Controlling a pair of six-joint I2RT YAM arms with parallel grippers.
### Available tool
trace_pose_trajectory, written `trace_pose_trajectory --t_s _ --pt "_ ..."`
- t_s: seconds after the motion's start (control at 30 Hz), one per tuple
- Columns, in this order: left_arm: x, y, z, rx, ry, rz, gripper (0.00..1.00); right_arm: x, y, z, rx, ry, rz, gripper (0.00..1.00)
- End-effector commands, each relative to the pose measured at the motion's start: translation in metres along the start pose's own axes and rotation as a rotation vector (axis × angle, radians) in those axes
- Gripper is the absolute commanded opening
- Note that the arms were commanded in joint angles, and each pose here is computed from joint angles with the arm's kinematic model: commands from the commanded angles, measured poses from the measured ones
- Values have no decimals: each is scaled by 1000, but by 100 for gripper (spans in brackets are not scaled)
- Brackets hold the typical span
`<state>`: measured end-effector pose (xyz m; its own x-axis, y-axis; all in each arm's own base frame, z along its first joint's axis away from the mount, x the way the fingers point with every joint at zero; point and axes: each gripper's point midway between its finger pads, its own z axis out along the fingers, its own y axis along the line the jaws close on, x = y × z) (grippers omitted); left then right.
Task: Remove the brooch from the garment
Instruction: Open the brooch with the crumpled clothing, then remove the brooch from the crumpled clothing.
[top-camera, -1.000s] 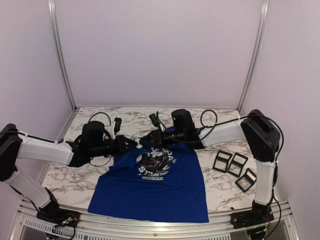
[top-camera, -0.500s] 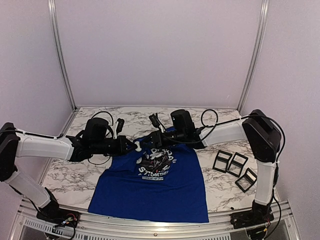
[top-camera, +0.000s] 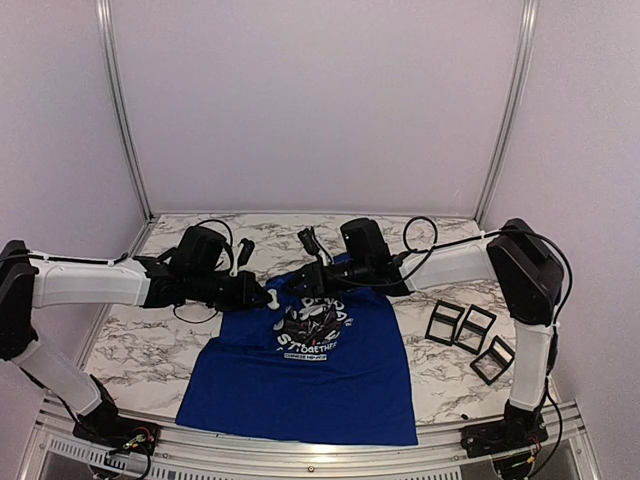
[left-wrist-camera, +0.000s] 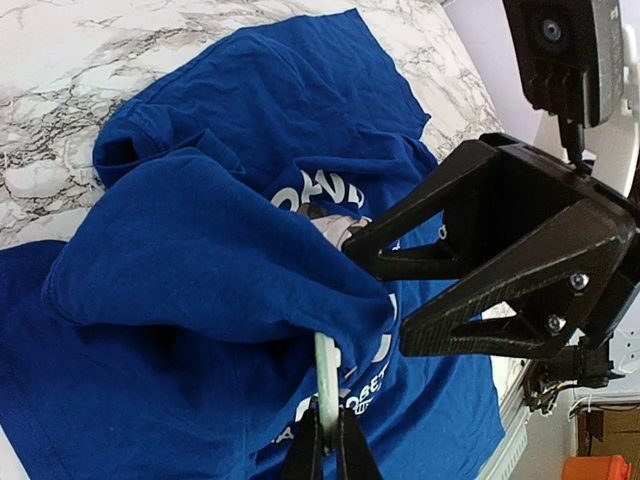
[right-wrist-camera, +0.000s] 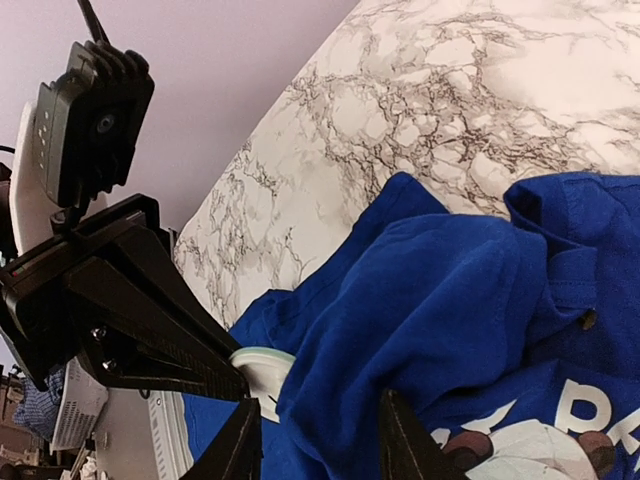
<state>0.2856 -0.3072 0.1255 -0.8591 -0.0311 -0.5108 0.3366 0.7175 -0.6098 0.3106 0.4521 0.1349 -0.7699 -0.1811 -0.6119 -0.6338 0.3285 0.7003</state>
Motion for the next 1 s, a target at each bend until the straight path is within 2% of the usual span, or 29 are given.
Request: trace_pose_trajectory --t_s 0.0,0.57,0.77,0.97 --pt "25 15 1 -67 141 8 0 -24 24 -7 -8 -45 -68 38" --pt "46 14 -10 -67 259 34 0 -31 23 -12 41 -55 -115 38" --pt "37 0 -22 -28 230 40 0 -36 27 -16 49 -69 -129 38" --pt "20 -21 -30 41 165 21 0 -45 33 -23 56 -97 -155 43"
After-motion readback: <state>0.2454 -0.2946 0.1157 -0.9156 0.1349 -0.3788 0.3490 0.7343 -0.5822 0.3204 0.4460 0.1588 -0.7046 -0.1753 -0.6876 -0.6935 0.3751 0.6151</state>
